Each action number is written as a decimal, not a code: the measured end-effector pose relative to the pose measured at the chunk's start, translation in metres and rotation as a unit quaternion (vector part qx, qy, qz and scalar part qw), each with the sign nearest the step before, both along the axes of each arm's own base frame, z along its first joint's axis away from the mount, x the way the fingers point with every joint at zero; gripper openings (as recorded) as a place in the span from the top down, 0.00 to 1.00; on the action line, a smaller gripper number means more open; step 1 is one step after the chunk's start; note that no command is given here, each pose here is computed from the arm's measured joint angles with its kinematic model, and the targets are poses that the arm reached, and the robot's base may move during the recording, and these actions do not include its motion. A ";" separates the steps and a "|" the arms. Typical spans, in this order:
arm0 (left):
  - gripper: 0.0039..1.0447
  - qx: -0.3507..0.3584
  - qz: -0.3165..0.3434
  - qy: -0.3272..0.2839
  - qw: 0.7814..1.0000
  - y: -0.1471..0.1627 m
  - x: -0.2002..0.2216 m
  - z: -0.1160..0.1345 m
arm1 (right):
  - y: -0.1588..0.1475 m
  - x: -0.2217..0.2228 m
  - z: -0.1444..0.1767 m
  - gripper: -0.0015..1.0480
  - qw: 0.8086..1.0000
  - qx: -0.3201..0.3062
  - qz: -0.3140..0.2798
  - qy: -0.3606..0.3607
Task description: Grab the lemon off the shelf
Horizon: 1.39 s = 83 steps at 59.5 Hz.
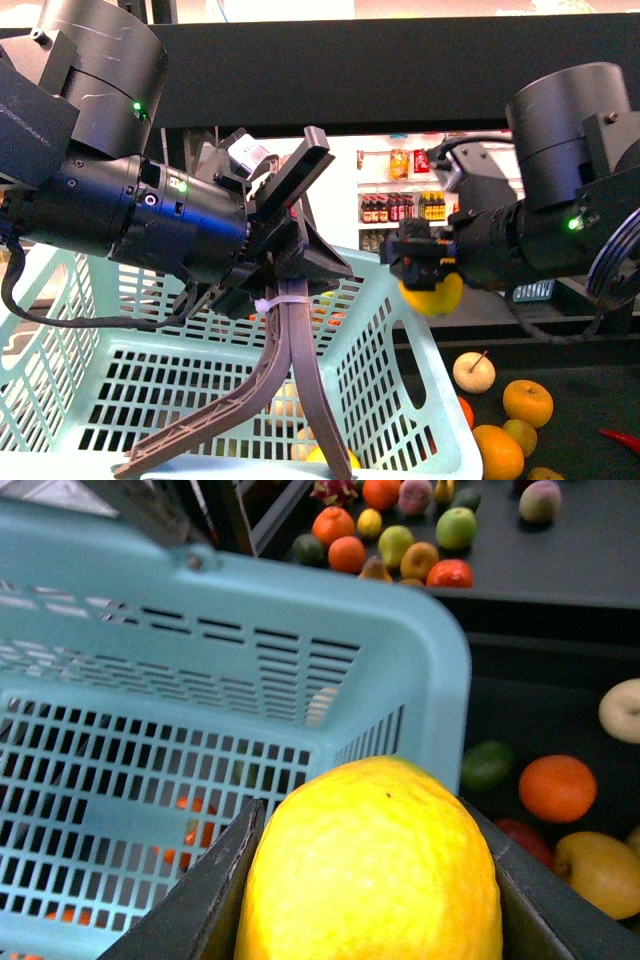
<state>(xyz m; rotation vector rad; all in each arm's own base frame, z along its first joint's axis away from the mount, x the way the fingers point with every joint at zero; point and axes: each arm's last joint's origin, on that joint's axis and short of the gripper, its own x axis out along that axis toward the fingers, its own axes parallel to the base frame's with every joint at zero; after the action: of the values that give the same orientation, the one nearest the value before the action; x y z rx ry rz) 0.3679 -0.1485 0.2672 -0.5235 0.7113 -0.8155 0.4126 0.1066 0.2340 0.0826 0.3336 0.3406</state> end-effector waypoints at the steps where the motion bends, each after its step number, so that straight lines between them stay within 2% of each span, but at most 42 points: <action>1: 0.87 0.000 0.000 0.000 1.000 0.000 0.000 0.000 | 0.003 -0.001 -0.002 0.53 1.000 -0.002 0.002 0.003; 12: 0.87 0.000 0.001 0.000 1.000 0.000 0.000 0.000 | 0.020 -0.006 -0.012 0.51 1.000 -0.013 0.017 0.011; 25: 0.87 0.000 0.001 0.000 1.000 0.000 0.000 0.000 | 0.029 -0.011 -0.017 0.21 0.999 -0.009 0.042 0.013; 31: 0.87 0.000 0.001 0.000 1.000 0.000 0.000 0.000 | 0.024 -0.011 -0.018 0.09 0.999 -0.006 0.033 0.015; 35: 0.87 -0.001 0.002 0.002 1.000 0.000 0.000 0.000 | 0.015 -0.011 -0.015 0.01 1.000 -0.014 0.007 0.008; 44: 0.87 0.000 0.001 0.001 1.000 0.000 0.000 0.000 | -0.019 -0.023 0.007 0.02 0.998 -0.011 -0.056 -0.039; 46: 0.87 0.000 0.002 0.001 1.000 0.000 0.000 0.000 | -0.035 -0.036 0.022 0.02 0.994 -0.007 -0.080 -0.074; 53: 0.87 -0.001 0.002 0.002 1.000 0.000 0.000 0.000 | -0.062 -0.072 0.044 0.02 0.984 -0.018 -0.130 -0.120; 69: 0.87 -0.001 0.001 0.003 1.000 0.000 0.000 0.000 | -0.097 -0.199 0.027 0.03 0.967 -0.057 -0.217 -0.120; 74: 0.87 -0.001 0.001 0.002 1.000 0.000 0.000 0.000 | -0.105 -0.235 0.024 0.15 0.974 -0.046 -0.179 -0.131; 83: 0.87 -0.001 0.001 0.003 1.000 0.000 0.000 0.000 | -0.106 -0.290 0.001 0.39 0.976 -0.044 -0.167 -0.131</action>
<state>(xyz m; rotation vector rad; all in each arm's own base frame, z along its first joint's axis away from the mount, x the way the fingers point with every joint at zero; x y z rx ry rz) 0.3679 -0.1485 0.2671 -0.5287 0.7145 -0.8131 0.1225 0.0004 0.2354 0.0057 0.0696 0.0021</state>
